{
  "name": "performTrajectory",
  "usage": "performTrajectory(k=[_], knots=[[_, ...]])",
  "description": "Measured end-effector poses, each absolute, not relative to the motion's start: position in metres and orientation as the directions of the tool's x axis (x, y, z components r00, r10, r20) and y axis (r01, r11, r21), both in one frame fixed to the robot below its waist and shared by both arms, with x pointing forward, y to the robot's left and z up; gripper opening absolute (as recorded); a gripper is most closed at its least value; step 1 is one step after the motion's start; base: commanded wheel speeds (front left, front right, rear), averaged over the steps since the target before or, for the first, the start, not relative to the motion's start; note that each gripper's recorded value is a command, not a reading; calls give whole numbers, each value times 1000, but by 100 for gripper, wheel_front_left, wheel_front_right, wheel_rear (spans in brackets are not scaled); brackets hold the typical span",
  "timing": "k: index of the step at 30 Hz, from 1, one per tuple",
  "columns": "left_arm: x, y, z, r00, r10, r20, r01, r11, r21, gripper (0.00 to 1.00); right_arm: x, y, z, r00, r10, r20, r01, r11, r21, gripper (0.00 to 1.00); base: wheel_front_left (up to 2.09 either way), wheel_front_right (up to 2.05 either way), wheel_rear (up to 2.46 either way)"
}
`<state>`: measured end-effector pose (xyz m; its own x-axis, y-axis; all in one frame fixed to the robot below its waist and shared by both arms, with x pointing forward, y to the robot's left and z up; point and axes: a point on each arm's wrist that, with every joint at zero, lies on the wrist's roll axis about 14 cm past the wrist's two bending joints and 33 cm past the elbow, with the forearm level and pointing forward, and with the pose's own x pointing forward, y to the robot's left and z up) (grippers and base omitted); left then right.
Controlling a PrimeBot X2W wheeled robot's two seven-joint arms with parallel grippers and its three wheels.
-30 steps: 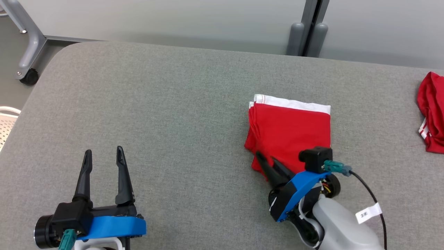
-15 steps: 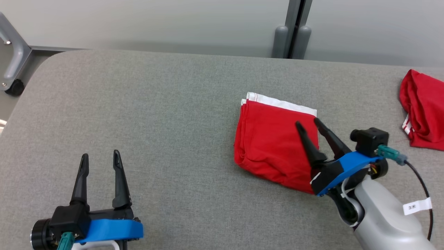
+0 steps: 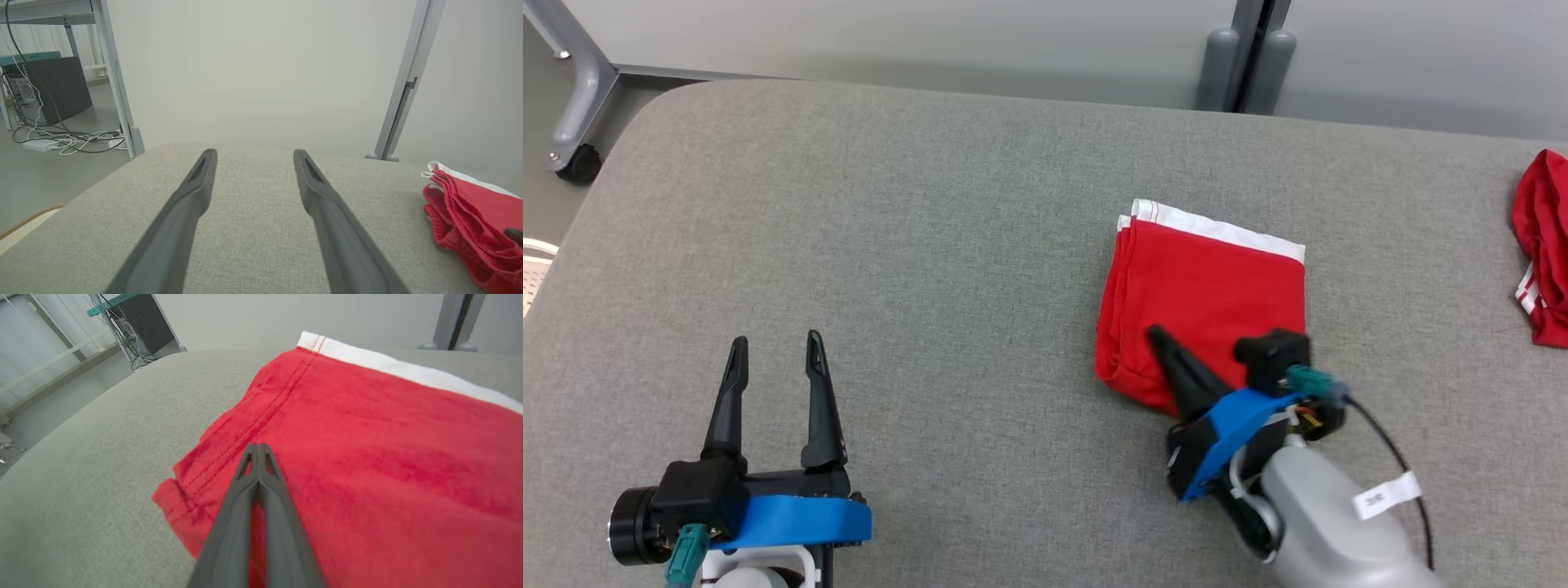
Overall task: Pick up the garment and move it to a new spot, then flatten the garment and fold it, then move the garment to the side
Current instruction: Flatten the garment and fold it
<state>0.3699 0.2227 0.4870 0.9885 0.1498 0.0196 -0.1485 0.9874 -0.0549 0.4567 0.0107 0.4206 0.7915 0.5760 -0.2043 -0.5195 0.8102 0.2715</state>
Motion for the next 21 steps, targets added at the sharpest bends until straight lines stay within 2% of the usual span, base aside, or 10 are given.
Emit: performTrajectory(k=[5, 8, 15, 17, 19, 20, 21], knots=[[370, 224, 485, 988, 154, 13, -153, 987, -53, 100, 433, 45, 419, 722, 661, -205, -603, 746, 283, 0, 0, 0, 0], [372, 222, 483, 989, 148, 8, -147, 988, -44, 100, 429, 51, 424, 711, 677, -189, -618, 730, 293, 0, 0, 0, 0], [382, 218, 479, 992, 127, 3, -127, 992, -22, 100, 463, 16, 465, 814, 577, -64, -542, 794, 275, 0, 0, 0, 0], [385, 215, 479, 993, 117, 4, -117, 993, -17, 100, 472, -6, 479, 844, 536, -26, -517, 825, 226, 18, 0, 0, 0], [388, 212, 479, 995, 103, 6, -103, 995, -11, 100, 480, -35, 489, 882, 471, 6, -462, 862, 208, 58, 0, 0, 0], [389, 210, 480, 995, 97, 9, -96, 995, -7, 100, 480, -47, 492, 896, 444, 14, -438, 877, 199, 95, 0, 0, 0], [390, 208, 480, 996, 90, 9, -90, 996, -7, 100, 480, -59, 494, 909, 416, 21, -412, 891, 188, 100, 0, 0, 0]])
